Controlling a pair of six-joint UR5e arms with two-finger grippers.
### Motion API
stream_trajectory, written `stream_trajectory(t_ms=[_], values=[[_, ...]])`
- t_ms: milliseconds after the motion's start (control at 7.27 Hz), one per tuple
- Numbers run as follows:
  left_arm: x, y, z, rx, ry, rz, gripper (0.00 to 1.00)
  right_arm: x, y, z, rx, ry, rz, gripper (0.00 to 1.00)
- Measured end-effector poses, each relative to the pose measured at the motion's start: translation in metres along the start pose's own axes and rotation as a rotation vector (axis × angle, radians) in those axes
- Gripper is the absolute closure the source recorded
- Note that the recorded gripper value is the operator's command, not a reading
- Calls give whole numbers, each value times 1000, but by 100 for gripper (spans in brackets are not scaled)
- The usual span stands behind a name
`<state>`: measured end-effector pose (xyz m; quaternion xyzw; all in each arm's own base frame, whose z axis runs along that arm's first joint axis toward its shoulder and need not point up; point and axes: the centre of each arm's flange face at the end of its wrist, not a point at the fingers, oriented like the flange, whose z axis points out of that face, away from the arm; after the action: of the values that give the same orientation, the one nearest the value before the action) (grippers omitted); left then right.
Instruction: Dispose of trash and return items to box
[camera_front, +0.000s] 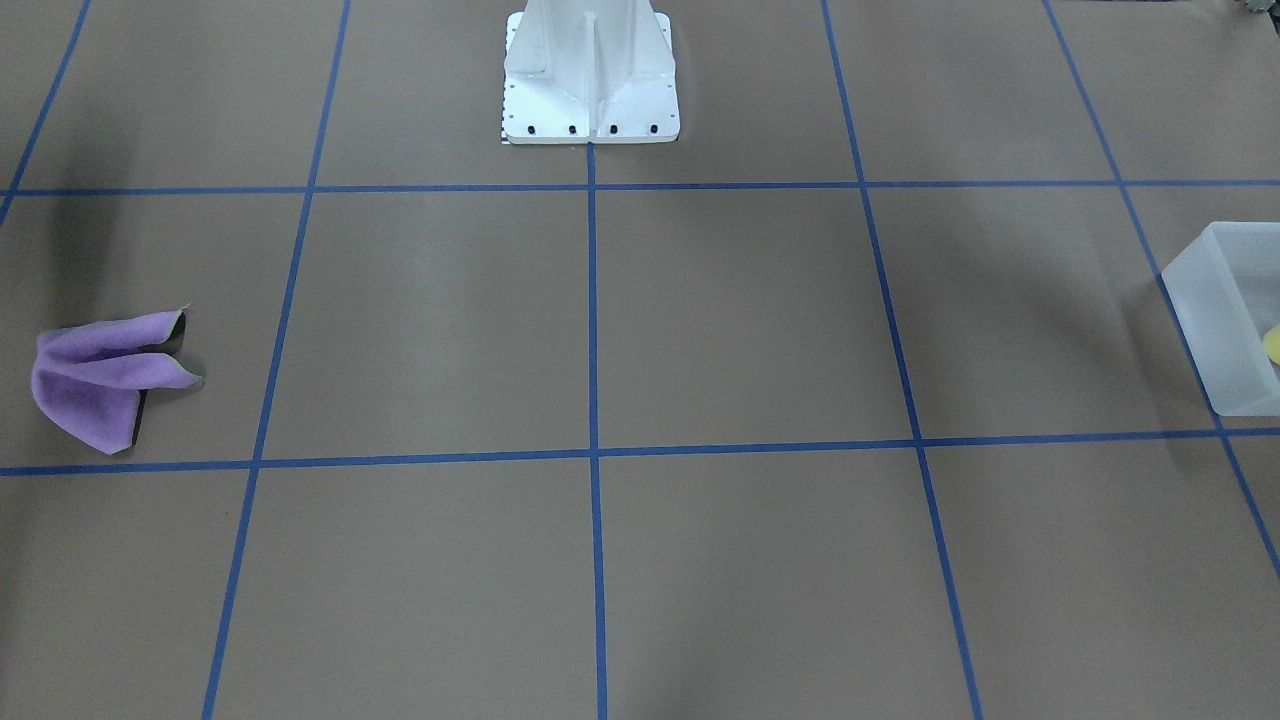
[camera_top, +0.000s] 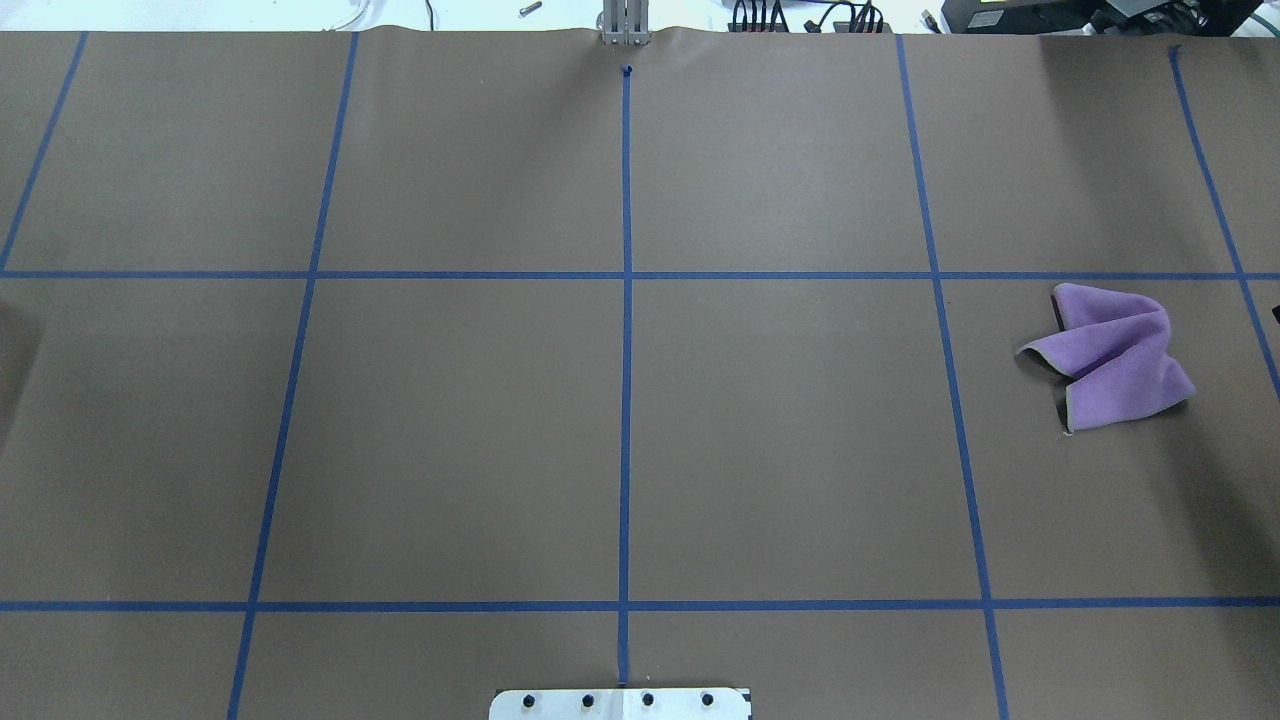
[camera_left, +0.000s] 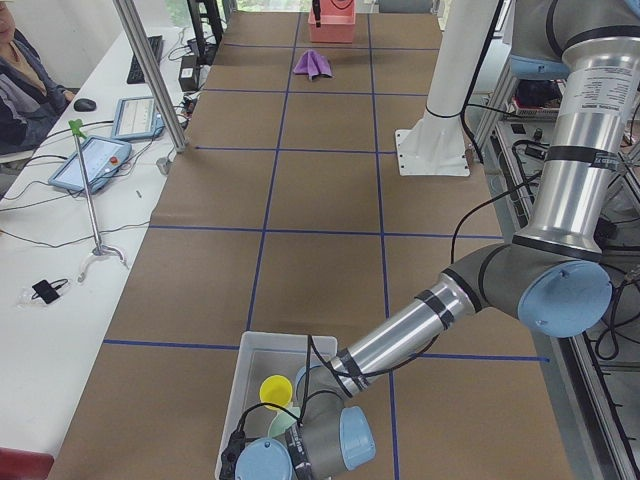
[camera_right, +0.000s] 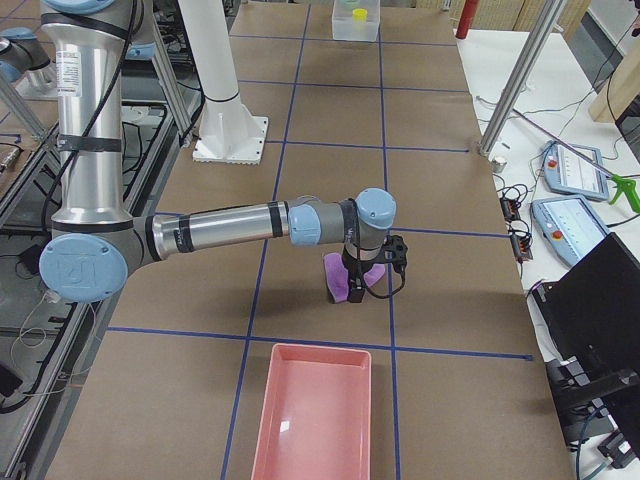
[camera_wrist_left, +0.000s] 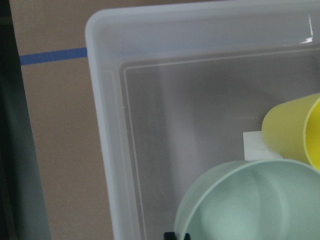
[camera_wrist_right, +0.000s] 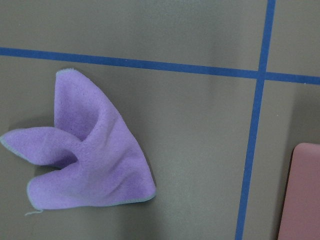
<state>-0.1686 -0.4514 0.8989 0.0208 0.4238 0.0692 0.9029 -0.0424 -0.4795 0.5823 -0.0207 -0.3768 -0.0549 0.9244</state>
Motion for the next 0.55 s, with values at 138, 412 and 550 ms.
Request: stream_trajectory(t_ms=[138,412,550], values=[[-1,1,2,-5,0,-4,78,0,0,1,-1,0,0,0],[-1,2,4,-8,1,-8,39,-1,0,1,-2,0,-1,0],[-1,1,3,-8,1,-7,36,-1,0,2,-4,0,-2,0]])
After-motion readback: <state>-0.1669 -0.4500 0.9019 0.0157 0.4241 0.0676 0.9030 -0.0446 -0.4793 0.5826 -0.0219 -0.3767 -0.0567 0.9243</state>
